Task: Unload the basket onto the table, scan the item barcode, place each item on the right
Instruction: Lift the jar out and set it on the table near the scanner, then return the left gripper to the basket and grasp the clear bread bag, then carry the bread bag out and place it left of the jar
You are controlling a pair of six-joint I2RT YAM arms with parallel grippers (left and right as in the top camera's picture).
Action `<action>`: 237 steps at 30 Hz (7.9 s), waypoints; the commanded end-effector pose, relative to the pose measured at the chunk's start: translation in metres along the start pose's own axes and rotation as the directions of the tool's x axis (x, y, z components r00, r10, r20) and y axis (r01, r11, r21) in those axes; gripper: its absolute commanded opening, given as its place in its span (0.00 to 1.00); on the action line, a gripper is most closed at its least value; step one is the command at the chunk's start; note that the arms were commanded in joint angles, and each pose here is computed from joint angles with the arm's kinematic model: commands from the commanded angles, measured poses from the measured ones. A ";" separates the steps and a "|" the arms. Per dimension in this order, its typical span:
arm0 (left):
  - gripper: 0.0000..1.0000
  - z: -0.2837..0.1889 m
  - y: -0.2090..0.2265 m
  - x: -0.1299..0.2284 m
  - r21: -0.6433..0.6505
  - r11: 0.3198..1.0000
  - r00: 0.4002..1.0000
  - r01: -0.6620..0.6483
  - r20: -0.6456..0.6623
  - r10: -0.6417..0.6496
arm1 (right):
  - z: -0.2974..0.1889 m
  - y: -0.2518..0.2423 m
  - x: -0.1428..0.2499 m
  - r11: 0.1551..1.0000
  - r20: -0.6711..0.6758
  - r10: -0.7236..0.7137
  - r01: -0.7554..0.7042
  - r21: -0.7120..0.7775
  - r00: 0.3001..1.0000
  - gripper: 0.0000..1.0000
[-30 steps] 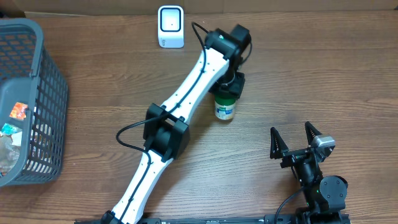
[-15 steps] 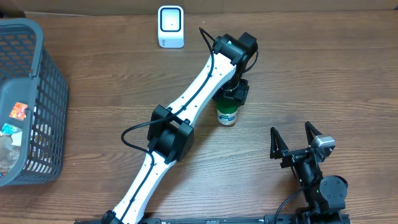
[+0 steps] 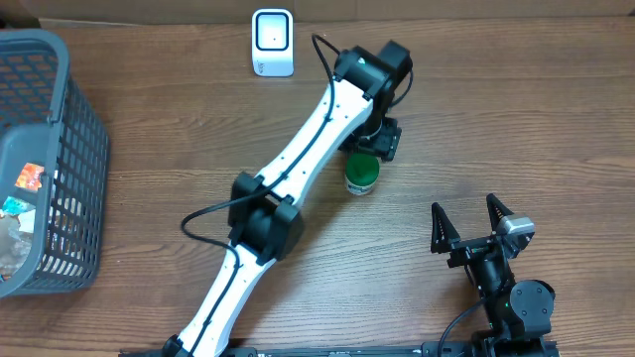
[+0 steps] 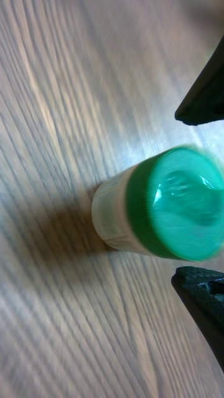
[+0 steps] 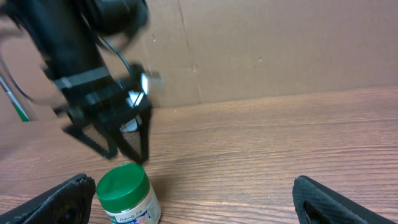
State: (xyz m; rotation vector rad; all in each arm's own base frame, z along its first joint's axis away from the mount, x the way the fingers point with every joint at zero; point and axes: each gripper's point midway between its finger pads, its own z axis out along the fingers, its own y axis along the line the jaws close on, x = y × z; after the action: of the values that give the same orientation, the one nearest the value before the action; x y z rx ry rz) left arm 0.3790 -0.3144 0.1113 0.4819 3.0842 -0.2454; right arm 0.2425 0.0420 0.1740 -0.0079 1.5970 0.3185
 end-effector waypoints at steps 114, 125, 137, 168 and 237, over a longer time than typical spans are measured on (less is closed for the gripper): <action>0.89 -0.071 0.545 0.299 -0.113 0.106 0.137 0.988 0.314 -0.940 | 0.000 -0.002 0.003 1.000 -0.001 0.002 -0.002 0.004 1.000 1.00; 0.85 -0.040 0.545 0.303 -0.131 0.107 0.139 0.986 0.269 -0.953 | 0.000 -0.002 0.003 1.000 -0.001 0.002 -0.002 0.004 1.000 1.00; 0.04 -0.016 0.546 0.304 -0.149 0.110 0.139 0.983 0.204 -0.969 | 0.000 -0.002 0.003 1.000 -0.001 0.003 -0.003 0.004 1.000 1.00; 0.04 -0.397 0.402 0.168 0.216 0.636 0.234 0.741 0.805 -0.545 | 0.000 -0.002 0.003 1.000 -0.001 0.003 -0.003 0.004 1.000 1.00; 0.99 -0.354 0.390 0.161 0.072 0.479 0.278 0.875 0.735 -0.619 | 0.000 -0.002 0.003 1.000 -0.001 0.003 -0.003 0.004 1.000 1.00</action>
State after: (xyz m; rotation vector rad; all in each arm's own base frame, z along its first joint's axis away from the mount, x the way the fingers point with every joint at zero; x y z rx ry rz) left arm 0.3617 0.1100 0.4042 -0.7708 2.2623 0.1390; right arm 0.2425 0.0420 0.1740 -0.0082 1.5970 0.3182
